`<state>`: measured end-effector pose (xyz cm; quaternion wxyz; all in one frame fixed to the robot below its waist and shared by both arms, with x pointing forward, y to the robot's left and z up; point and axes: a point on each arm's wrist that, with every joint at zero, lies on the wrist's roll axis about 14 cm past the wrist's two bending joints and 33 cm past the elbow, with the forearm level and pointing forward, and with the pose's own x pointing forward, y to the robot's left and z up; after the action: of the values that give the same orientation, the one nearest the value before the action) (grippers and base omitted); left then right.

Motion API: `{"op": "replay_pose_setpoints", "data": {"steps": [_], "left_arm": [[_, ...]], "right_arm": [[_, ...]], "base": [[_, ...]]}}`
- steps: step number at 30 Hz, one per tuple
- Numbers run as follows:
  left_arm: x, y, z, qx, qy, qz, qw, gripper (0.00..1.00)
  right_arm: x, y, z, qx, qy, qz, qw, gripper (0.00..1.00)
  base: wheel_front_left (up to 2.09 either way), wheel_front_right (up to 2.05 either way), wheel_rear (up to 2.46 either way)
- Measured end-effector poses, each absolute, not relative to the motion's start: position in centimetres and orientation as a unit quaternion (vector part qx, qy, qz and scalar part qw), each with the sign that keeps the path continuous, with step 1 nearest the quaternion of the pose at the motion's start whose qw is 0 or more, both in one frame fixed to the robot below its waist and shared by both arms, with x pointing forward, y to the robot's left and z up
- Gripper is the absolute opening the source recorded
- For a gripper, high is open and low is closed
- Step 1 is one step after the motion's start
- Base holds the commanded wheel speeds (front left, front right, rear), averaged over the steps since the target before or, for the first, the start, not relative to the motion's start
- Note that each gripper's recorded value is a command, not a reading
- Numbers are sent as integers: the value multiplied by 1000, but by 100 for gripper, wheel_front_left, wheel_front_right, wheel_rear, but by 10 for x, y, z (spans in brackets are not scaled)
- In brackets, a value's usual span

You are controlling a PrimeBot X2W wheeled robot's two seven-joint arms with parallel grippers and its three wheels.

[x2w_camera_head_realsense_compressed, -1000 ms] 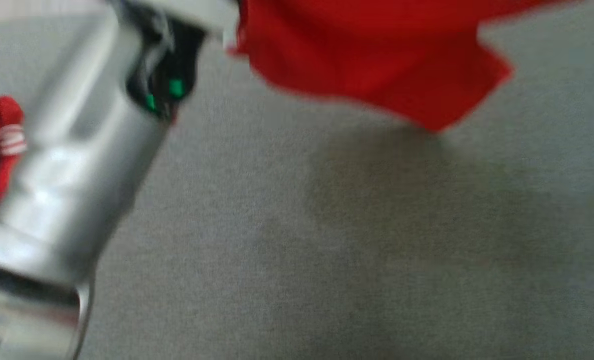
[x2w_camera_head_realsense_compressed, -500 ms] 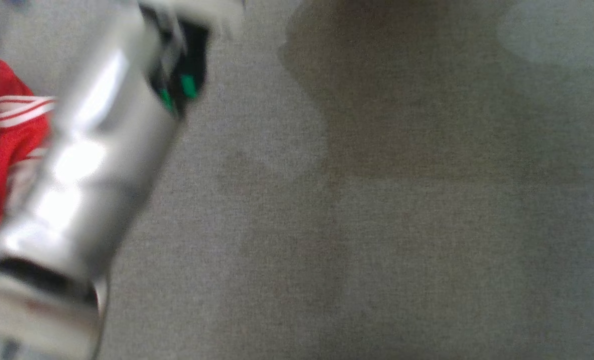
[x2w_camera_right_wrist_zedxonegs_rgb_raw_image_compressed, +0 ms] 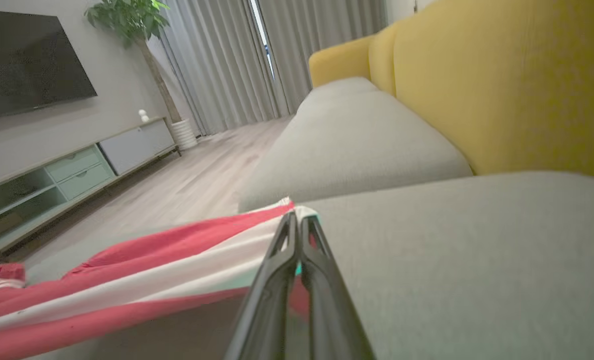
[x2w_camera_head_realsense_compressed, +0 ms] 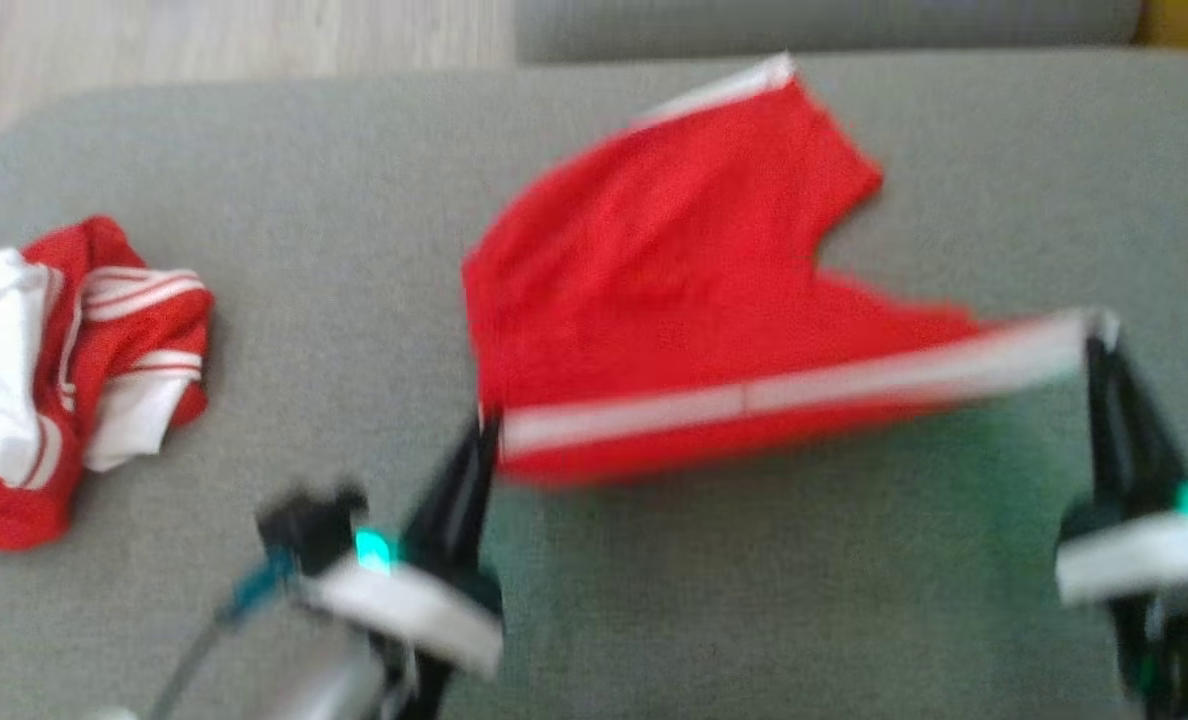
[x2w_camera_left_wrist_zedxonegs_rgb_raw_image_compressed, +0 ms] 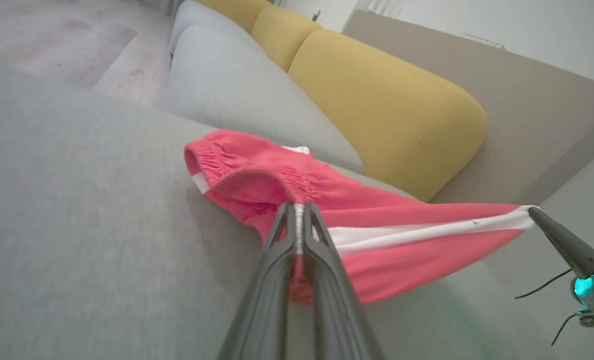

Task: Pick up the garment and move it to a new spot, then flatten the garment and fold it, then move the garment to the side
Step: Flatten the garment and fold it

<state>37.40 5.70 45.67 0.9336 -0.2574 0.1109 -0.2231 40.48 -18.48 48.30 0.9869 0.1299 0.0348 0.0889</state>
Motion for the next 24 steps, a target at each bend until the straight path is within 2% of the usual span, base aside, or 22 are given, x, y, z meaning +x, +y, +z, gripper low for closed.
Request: {"op": "replay_pose_setpoints", "data": {"steps": [6, 10, 17, 20, 24], "left_arm": [[312, 61, 445, -256, 130, -196, 938, 0], [288, 66, 449, -268, 128, -178, 938, 0], [293, 68, 455, -333, 138, -141, 922, 0], [309, 61, 458, -371, 151, -135, 906, 0], [348, 57, 467, -381, 142, -138, 903, 0]], "right_arm": [[336, -186, 473, 159, 76, 65, 982, 0], [315, -186, 483, 154, 78, 62, 983, 0], [336, -180, 500, 141, 61, 77, 985, 0], [364, -173, 500, 140, 62, 88, 984, 0], [409, -170, 495, 116, 67, 104, 985, 0]], "base": [[0, 0, 0], [0, 0, 0], [0, 0, 0], [0, 0, 0], [0, 0, 0]]}}
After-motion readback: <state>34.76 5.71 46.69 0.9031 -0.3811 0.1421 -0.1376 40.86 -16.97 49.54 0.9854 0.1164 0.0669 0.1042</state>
